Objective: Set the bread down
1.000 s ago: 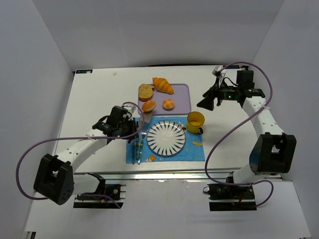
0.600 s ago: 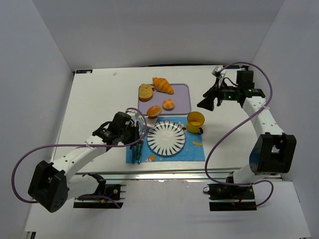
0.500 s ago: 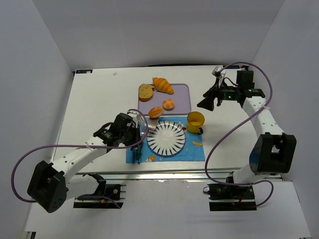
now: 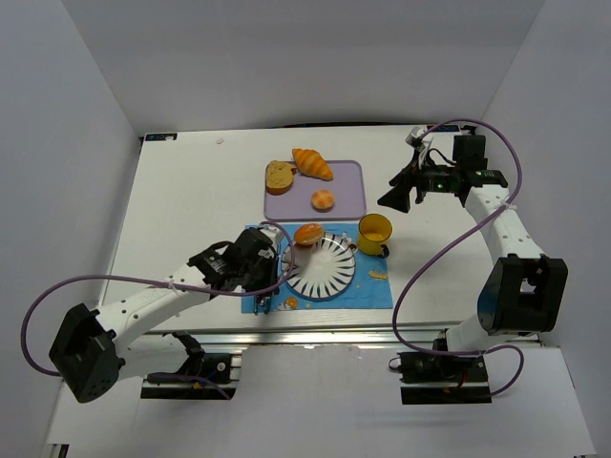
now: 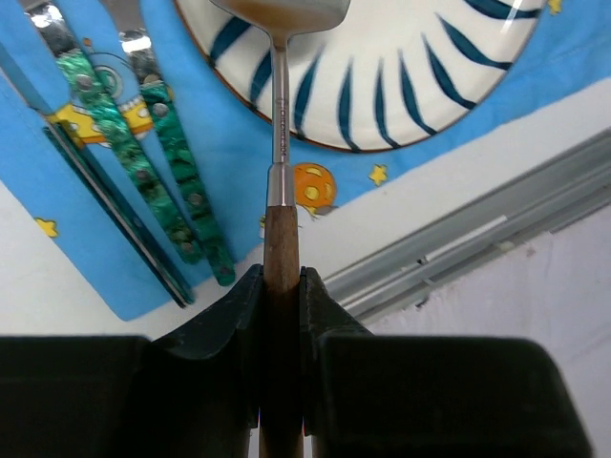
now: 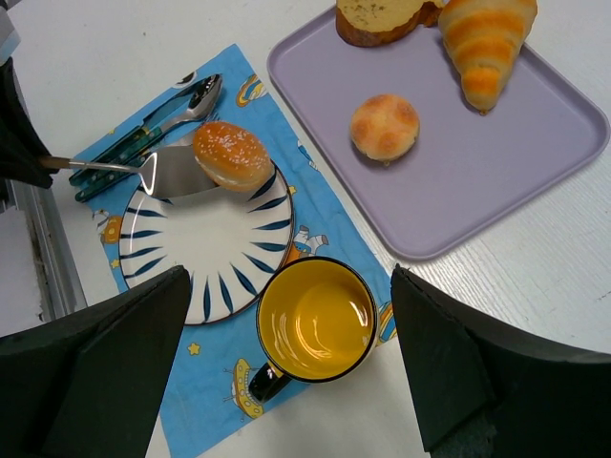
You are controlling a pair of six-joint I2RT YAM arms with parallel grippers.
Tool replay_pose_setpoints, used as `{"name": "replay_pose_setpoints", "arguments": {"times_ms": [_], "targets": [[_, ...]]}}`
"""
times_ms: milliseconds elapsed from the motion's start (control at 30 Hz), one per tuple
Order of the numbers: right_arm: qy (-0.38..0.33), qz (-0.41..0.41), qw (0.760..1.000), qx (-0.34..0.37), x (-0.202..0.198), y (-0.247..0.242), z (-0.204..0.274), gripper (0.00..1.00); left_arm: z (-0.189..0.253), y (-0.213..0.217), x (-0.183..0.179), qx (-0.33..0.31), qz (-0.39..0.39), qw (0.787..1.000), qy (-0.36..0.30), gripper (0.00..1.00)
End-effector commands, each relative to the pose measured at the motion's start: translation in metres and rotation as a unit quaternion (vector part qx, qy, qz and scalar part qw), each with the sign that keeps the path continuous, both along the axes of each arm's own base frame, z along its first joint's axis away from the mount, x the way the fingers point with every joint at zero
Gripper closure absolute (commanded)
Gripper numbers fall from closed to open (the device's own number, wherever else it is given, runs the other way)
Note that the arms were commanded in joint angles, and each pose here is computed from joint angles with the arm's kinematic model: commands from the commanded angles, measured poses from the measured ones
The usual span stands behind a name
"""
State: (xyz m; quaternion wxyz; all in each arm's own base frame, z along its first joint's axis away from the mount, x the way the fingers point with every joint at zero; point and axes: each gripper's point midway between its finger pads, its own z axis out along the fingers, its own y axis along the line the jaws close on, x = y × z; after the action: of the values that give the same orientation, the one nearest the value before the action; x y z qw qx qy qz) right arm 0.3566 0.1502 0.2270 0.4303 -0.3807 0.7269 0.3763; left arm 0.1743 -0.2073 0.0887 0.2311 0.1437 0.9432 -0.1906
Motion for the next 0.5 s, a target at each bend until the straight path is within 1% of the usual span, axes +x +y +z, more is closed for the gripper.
{"name": "replay_pose_setpoints", "arguments": {"times_ms": [0,67,200,300,467], "targets": [[-0.003,0.003,1.000,-0.002,-0.003,-0.001,-0.001,0.10,0.031,-0.011,0.003,-0.027,0.011,0.999,-0.020,1.00],[-0.003,0.002,1.000,-0.002,-0.002,-0.001,-0.001,0.11,0.036,-0.020,-0.001,-0.043,0.002,0.999,-0.006,1.00],[-0.001,0.002,1.000,-0.002,-0.002,-0.001,-0.001,0.11,0.043,-0.038,-0.016,-0.085,-0.012,0.995,0.048,1.00],[-0.001,0.002,1.000,-0.002,-0.002,-0.001,-0.001,0.11,0.040,-0.045,-0.029,-0.098,-0.020,0.991,0.089,1.00],[-0.001,0.001,1.000,-0.002,-0.002,-0.001,-0.002,0.11,0.036,-0.054,-0.041,-0.112,-0.029,0.984,0.136,1.00]]}}
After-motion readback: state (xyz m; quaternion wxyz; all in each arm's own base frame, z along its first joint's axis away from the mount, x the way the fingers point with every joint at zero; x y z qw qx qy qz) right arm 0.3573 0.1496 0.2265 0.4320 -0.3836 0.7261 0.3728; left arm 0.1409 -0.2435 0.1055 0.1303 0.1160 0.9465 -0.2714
